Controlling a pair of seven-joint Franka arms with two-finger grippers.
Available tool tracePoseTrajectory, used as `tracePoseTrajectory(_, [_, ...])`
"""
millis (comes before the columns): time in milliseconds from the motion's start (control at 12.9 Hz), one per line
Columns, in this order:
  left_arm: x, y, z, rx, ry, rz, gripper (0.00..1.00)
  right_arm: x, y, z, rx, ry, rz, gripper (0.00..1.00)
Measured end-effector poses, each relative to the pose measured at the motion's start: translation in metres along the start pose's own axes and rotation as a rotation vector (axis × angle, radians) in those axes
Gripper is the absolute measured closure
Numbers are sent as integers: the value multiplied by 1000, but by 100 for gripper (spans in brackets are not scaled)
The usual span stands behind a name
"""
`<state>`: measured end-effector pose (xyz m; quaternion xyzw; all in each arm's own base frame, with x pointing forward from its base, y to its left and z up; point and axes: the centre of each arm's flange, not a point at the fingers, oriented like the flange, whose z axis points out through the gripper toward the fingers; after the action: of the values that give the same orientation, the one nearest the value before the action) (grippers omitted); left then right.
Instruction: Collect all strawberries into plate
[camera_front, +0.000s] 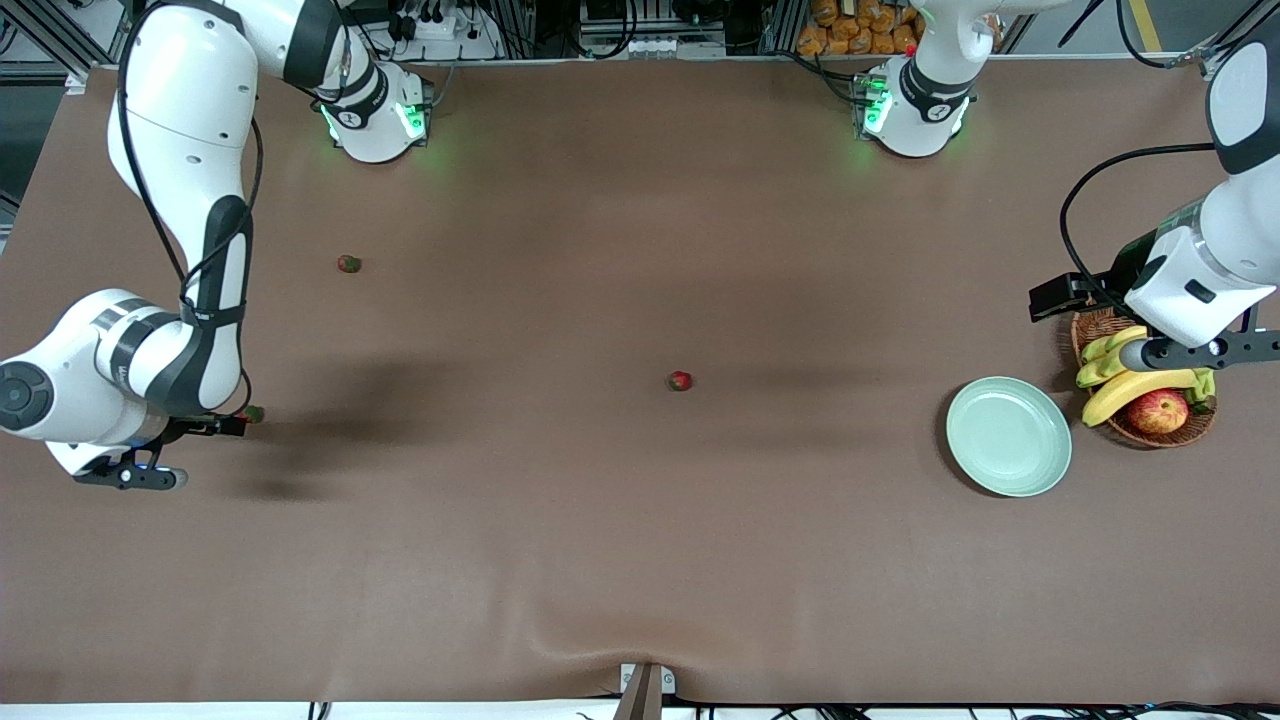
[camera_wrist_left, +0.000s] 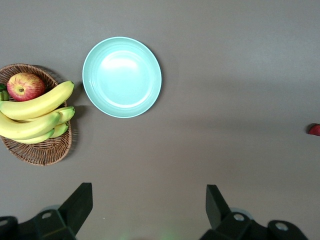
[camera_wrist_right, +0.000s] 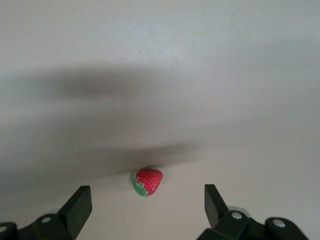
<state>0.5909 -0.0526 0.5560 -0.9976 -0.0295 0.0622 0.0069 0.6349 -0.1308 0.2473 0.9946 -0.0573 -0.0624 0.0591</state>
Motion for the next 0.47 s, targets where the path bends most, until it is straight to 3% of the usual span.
tracePoseTrajectory(311, [1,-7,0,-1,-1,-12,0,-17,1,45,47,21,15,5])
tracePoseTrajectory(467, [1,-7,0,-1,-1,-13,0,-20,1,61,75,8,22,25])
